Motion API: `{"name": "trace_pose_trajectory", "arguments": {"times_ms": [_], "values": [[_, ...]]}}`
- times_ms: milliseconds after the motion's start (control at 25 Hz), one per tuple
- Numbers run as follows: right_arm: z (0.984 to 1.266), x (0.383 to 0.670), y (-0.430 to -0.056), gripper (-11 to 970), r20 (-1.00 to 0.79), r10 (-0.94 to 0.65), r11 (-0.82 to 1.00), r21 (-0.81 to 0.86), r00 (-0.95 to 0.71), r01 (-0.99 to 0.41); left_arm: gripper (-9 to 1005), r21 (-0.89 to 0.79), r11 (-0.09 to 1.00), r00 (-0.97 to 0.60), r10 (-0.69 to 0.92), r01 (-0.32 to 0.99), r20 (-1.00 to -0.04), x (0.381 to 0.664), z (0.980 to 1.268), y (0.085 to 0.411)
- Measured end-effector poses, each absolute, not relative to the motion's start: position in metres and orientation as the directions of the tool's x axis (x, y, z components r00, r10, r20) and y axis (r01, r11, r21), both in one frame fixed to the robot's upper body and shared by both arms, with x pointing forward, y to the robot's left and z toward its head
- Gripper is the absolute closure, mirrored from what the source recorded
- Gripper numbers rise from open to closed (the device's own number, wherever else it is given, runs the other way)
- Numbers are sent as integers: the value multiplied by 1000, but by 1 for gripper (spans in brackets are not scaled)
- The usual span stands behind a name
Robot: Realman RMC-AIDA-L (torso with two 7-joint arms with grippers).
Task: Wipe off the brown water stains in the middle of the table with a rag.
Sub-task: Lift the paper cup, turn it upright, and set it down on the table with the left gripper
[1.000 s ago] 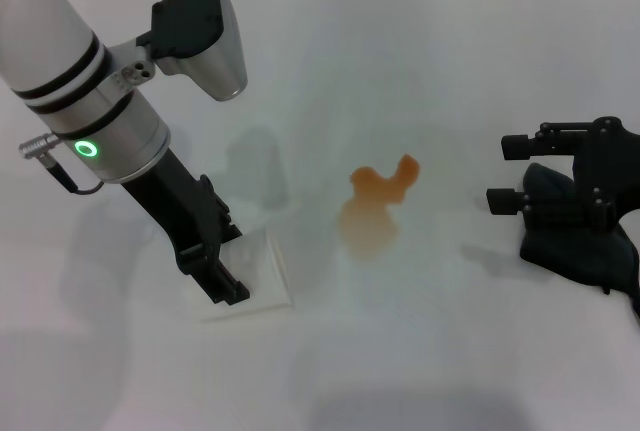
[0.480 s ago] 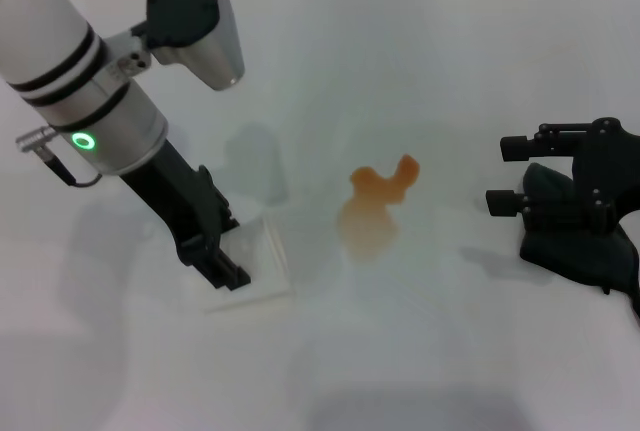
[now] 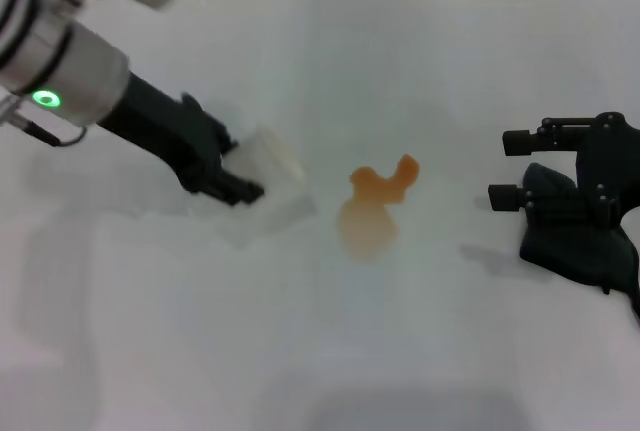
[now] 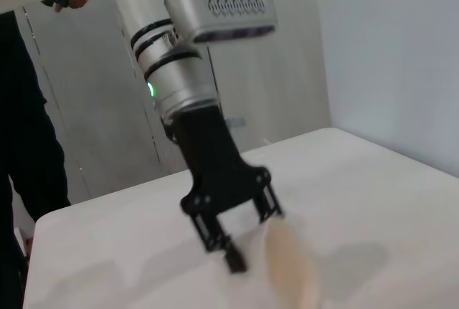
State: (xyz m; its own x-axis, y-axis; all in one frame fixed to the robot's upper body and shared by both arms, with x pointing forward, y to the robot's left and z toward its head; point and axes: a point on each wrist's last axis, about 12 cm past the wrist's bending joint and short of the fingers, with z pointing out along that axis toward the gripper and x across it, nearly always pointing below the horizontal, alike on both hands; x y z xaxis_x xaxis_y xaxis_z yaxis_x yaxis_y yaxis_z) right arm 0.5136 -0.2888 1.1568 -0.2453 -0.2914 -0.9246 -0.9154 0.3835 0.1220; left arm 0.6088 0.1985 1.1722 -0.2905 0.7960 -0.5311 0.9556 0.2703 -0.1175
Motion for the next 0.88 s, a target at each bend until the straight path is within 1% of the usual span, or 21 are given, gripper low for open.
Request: {"name": "trace_pose_trajectory", "arguments": {"times_ms": [120,160,200,240,280,520,880], "values": [[1157,514,-289,268,-925,-291,386,121,-245,-915,423,-88,336,-313,706,938,-635,608,1177,214],[1157,514,-289,268,-925,-291,386,120,-245,-915,432,-71,372,-316,657,926,-685,608,1178,221],[1157,514,-289,268,-925,-291,386,120,-244,-915,441,-64,386,-316,637,920,-703,608,1178,223],[1158,515,-288,268,-926,-291,386,118,-242,-915,441,-51,422,-318,591,905,-741,607,1177,230],[1158,515,-288,268,-926,-291,386,117,-241,-915,441,-51,422,-318,591,905,-741,607,1177,230],[1159,517,-287,268,-928,-284,385,119,-240,-915,440,-42,532,-301,411,846,-861,604,1168,251],[1160,519,-287,268,-936,-262,395,119,-236,-911,441,-30,607,-228,252,794,-940,597,1138,267]]}}
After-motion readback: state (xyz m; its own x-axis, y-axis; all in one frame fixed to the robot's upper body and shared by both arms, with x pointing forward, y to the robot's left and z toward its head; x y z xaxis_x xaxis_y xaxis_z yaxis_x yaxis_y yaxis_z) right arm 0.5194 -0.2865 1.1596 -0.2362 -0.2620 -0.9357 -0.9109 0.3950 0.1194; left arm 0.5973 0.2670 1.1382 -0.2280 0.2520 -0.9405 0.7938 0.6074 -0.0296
